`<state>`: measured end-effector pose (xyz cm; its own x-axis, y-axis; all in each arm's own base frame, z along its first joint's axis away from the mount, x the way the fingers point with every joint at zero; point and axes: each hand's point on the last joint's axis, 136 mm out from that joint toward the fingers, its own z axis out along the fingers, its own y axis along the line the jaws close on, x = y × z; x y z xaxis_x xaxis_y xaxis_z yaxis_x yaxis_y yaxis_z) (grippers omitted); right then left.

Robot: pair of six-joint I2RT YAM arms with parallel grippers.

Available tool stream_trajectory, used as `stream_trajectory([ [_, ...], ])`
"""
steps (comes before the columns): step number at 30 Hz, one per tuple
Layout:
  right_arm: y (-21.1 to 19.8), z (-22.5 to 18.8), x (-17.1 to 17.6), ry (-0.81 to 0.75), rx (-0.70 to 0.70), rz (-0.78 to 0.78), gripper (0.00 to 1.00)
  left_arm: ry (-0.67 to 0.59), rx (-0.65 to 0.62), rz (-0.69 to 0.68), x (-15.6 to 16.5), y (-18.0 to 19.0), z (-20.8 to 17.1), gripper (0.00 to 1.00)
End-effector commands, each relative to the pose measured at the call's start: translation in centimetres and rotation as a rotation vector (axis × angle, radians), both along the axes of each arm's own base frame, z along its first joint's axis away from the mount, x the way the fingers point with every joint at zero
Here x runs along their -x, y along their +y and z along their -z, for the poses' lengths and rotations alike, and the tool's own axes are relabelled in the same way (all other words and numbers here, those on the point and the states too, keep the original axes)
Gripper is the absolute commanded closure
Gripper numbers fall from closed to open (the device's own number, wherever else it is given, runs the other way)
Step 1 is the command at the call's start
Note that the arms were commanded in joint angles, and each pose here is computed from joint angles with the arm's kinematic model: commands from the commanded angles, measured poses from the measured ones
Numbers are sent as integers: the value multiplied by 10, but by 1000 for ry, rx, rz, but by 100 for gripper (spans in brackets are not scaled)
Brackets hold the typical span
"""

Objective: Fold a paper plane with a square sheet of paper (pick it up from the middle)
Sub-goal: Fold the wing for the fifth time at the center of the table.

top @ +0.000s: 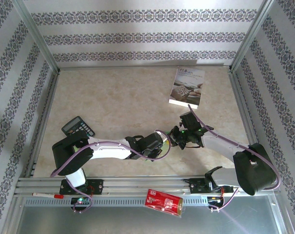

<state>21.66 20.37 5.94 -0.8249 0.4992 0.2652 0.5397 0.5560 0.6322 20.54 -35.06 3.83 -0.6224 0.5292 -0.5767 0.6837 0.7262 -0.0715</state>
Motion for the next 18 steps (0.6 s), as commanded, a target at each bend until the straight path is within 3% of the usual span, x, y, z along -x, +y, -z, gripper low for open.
stream_trajectory([
  [1, -7, -1, -5, -27, 9, 5, 89, 54, 54, -24, 9, -4, 6, 96],
  [13, -32, -10, -6, -86, 32, -1, 80, 161, 162, -81, 16, -14, 18, 98],
  [18, -41, -14, -5, -141, 73, -48, 77, 220, 261, -133, 14, -14, 18, 99],
])
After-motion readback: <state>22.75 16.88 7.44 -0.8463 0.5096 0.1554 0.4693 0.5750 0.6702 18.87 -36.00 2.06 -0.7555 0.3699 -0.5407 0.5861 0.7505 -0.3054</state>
